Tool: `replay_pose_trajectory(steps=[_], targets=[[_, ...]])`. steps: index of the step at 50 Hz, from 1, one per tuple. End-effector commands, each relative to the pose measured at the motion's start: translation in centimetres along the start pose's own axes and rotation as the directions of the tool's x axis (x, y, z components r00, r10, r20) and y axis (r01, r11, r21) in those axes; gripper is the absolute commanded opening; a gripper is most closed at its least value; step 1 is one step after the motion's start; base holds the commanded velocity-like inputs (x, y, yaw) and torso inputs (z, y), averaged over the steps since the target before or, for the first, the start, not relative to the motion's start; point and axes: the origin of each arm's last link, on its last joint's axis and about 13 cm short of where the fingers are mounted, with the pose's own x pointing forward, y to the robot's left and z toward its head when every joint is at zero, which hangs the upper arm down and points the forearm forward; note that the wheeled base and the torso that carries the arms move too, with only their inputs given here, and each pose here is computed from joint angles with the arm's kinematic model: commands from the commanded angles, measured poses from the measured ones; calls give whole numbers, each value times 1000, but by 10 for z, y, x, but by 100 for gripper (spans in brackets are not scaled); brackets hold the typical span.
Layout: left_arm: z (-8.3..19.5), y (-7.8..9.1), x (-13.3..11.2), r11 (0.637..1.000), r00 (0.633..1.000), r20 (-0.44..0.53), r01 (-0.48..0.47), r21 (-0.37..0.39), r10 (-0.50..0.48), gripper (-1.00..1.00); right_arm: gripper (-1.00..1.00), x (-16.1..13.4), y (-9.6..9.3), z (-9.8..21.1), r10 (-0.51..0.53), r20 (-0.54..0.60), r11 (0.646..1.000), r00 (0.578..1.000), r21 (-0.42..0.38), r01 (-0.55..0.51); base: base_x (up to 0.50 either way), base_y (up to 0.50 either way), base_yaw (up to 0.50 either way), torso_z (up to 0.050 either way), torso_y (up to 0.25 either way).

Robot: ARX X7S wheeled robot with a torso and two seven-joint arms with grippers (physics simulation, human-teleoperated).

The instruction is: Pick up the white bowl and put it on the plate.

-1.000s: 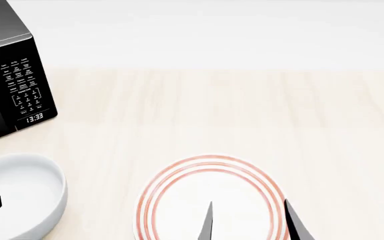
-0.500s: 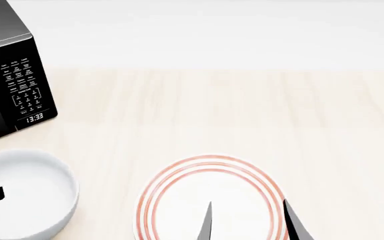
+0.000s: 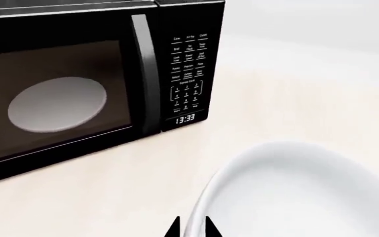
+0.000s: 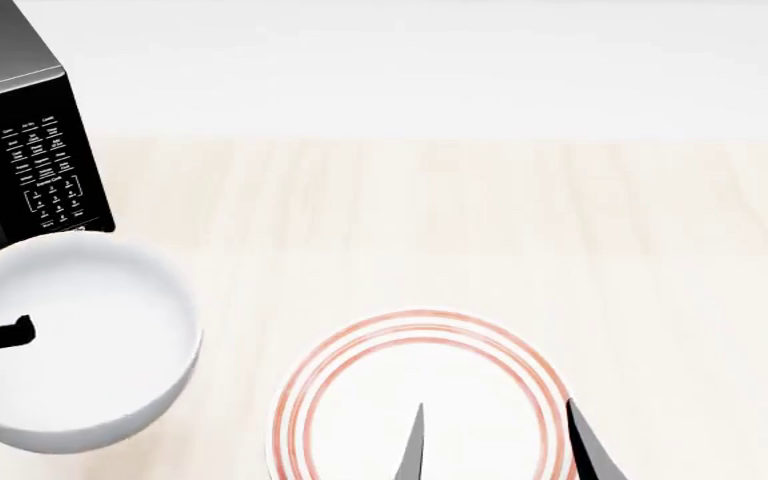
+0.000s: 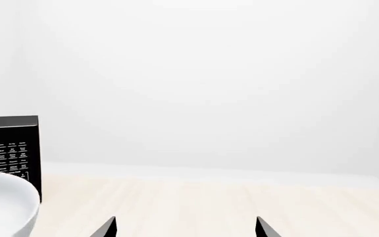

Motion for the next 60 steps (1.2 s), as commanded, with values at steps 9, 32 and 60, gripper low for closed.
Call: replay_pose_trajectory(steps=[9, 32, 60], targets=[[51, -46, -2, 989, 986, 77, 146, 35, -149, -100, 100, 1, 0, -1, -1, -2, 1000, 1000, -2, 1, 0, 0, 0, 0, 0], [74, -110, -10, 937, 932, 97, 346, 37, -348, -100, 100, 1, 0, 0, 1, -1, 1000, 1000, 1, -1, 0, 0, 0, 0, 0], [55, -156, -1, 885, 884, 33, 466, 20, -466, -100, 100, 2, -1, -4, -1, -6, 1000, 1000, 1, 1, 0, 0, 0, 0, 1]])
